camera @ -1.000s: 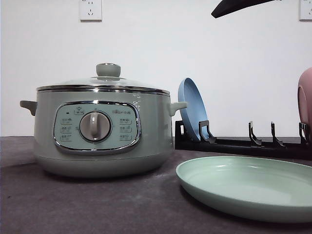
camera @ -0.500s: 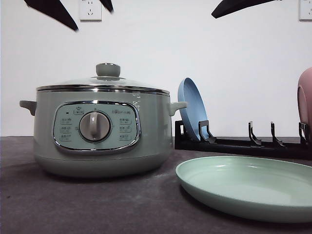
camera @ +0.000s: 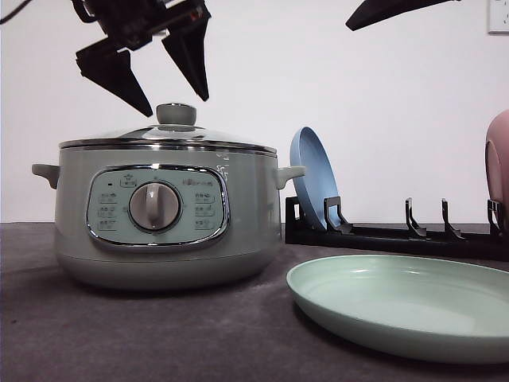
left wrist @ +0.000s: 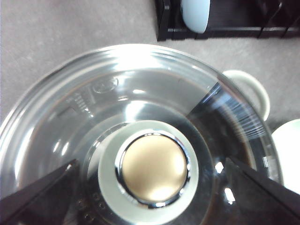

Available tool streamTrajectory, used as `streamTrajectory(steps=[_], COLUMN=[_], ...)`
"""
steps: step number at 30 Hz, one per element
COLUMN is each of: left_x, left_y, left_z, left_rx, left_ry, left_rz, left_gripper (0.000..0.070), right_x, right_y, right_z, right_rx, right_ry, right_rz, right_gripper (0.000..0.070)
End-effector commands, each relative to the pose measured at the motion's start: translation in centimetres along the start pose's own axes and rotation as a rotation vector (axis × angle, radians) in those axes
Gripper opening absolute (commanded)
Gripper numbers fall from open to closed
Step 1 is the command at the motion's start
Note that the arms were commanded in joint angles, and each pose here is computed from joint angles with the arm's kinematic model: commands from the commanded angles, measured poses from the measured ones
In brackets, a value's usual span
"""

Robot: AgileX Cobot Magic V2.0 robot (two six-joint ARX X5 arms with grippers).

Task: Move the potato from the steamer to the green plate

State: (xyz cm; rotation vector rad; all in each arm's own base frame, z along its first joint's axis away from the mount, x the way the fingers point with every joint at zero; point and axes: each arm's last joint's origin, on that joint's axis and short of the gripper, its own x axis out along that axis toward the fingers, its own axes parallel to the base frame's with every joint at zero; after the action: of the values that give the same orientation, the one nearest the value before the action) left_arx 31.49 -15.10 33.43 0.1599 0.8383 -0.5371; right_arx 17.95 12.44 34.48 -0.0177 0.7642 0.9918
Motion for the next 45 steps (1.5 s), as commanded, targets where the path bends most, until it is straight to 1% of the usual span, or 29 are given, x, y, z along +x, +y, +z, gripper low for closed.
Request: streamTrajectory(steps=[1, 8, 16, 17, 20, 24, 25, 28, 30, 34, 36, 38, 40, 42, 43, 44, 45], left_x=[0.5, 1.1, 1.9, 2.0, 2.0, 2.0, 2.0, 2.0, 2.0, 1.9, 1.9, 1.9, 1.9, 1.9, 1.9, 1.9, 1.9], left_y=[-0.2, -0.5, -0.5, -0.5, -0.6, -0.6, -0.6, -0.6, -0.6, -0.6, -0.6, -0.6, -0.6, -0.6, -0.6, -0.6, -0.6], left_z=[0.7, 0.7, 0.5, 0.5, 0.5, 0.5, 0.5, 0.5, 0.5, 0.5, 0.4, 0.3, 0.2, 0.1, 0.1, 0.0, 0.0], left_rx=[0.021, 0.03, 0.031, 0.03, 0.032, 0.032, 0.031, 0.03, 0.03, 0.03, 0.029, 0.028, 0.028, 0.027, 0.026, 0.026, 0.026], left_ry=[-0.011, -0.013, 0.019, 0.02, 0.017, 0.018, 0.019, 0.021, 0.021, 0.024, 0.032, 0.043, 0.052, 0.061, 0.065, 0.069, 0.07], left_rz=[0.0, 0.005, 0.003, 0.003, 0.002, 0.009, 0.015, 0.019, 0.019, 0.019, 0.019, 0.019, 0.018, 0.018, 0.018, 0.018, 0.018], left_gripper=[0.0635, 0.0633, 0.0626, 0.0621, 0.0557, 0.053, 0.0506, 0.0402, 0.0354, 0.0296, 0.0293, 0.0267, 0.0184, 0.0068, 0.0025, 0.0003, 0.0], right_x=[0.0, 0.0, 0.0, 0.0, 0.0, 0.0, 0.0, 0.0, 0.0, 0.0, 0.0, 0.0, 0.0, 0.0, 0.0, 0.0, 0.0], right_y=[0.1, 0.1, 0.1, 0.1, 0.1, 0.1, 0.1, 0.1, 0.1, 0.0, 0.0, 0.0, 0.0, 0.0, 0.0, 0.0, 0.0], right_z=[0.4, 0.4, 0.4, 0.4, 0.4, 0.4, 0.4, 0.4, 0.4, 0.4, 0.4, 0.4, 0.4, 0.4, 0.4, 0.4, 0.4], right_rx=[-0.02, -0.021, -0.024, -0.024, -0.025, -0.029, -0.029, -0.029, -0.03, -0.03, -0.032, -0.035, -0.037, -0.037, -0.037, -0.037, -0.037], right_ry=[-0.007, -0.007, -0.007, -0.007, -0.008, -0.01, -0.01, -0.01, -0.01, -0.01, -0.01, -0.01, -0.01, -0.01, -0.01, -0.01, -0.01], right_rz=[0.004, 0.003, 0.003, 0.003, 0.003, -0.003, -0.004, -0.007, -0.022, -0.031, -0.031, -0.031, -0.032, -0.032, -0.032, -0.032, -0.033], right_gripper=[0.0348, 0.0348, 0.0348, 0.0348, 0.0348, 0.0348, 0.0348, 0.0348, 0.0348, 0.0348, 0.0348, 0.0348, 0.0348, 0.0348, 0.0348, 0.0348, 0.0348])
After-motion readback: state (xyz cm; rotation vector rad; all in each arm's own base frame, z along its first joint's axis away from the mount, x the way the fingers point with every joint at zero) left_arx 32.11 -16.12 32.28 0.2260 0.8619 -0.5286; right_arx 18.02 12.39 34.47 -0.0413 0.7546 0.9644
